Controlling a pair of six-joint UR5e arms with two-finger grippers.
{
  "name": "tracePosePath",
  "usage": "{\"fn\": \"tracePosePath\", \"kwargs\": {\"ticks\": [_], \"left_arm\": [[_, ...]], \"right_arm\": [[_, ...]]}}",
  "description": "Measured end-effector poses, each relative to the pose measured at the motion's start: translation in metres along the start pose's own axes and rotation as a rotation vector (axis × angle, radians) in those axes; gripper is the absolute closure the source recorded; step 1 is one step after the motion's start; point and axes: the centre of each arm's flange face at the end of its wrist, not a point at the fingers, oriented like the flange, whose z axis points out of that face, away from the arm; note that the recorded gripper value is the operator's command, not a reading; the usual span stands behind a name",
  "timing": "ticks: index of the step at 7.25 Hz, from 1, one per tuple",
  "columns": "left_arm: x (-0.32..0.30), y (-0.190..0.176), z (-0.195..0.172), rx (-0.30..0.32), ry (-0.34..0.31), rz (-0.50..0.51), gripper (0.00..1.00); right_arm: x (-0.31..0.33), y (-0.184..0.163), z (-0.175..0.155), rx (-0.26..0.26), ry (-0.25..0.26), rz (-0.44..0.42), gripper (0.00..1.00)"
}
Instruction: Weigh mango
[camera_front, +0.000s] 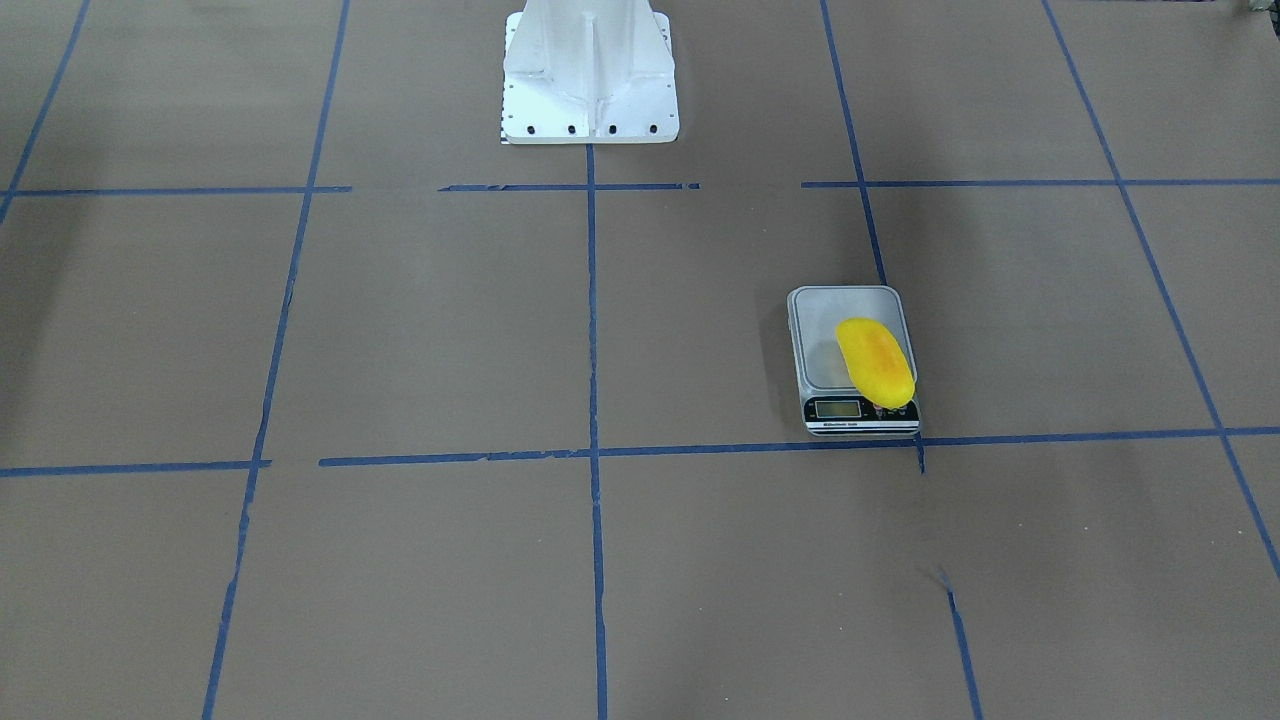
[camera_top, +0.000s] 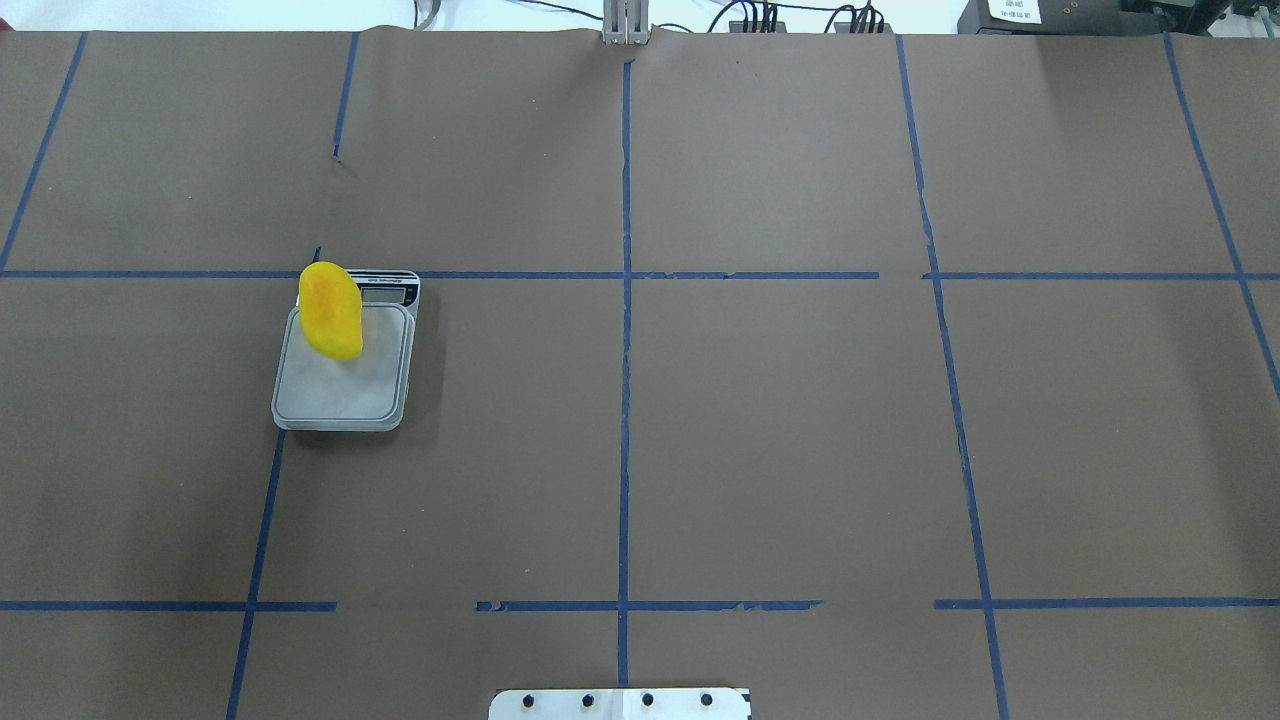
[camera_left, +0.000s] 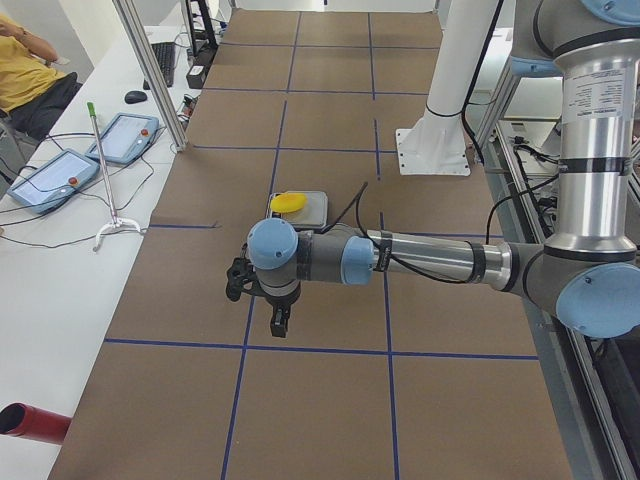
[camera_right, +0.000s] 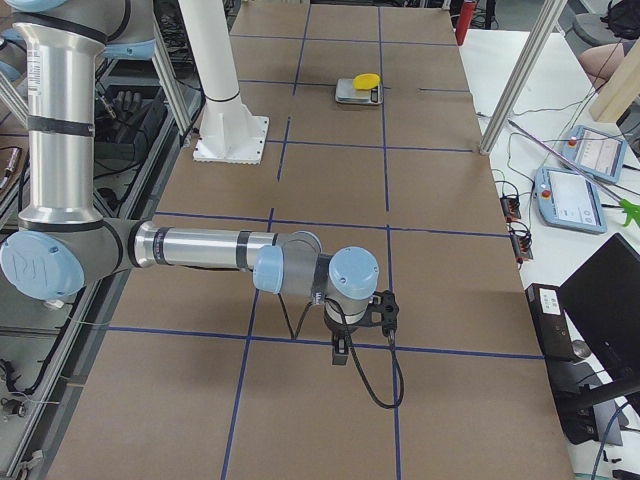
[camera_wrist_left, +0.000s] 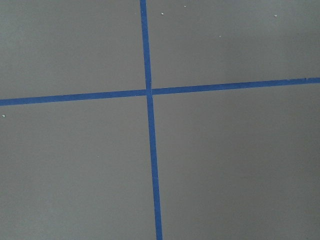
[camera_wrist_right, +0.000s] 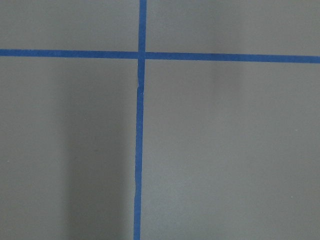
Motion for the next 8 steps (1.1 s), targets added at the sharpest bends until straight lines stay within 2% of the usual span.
{"fn": "tracePosePath", "kwargs": {"ticks": [8], "left_arm": [[-0.012, 0.002, -0.001, 0.0, -0.002, -0.025, 0.0]], "right_arm": [[0.0, 0.0, 0.0, 0.0, 0.0, 0.0, 0.0]]}}
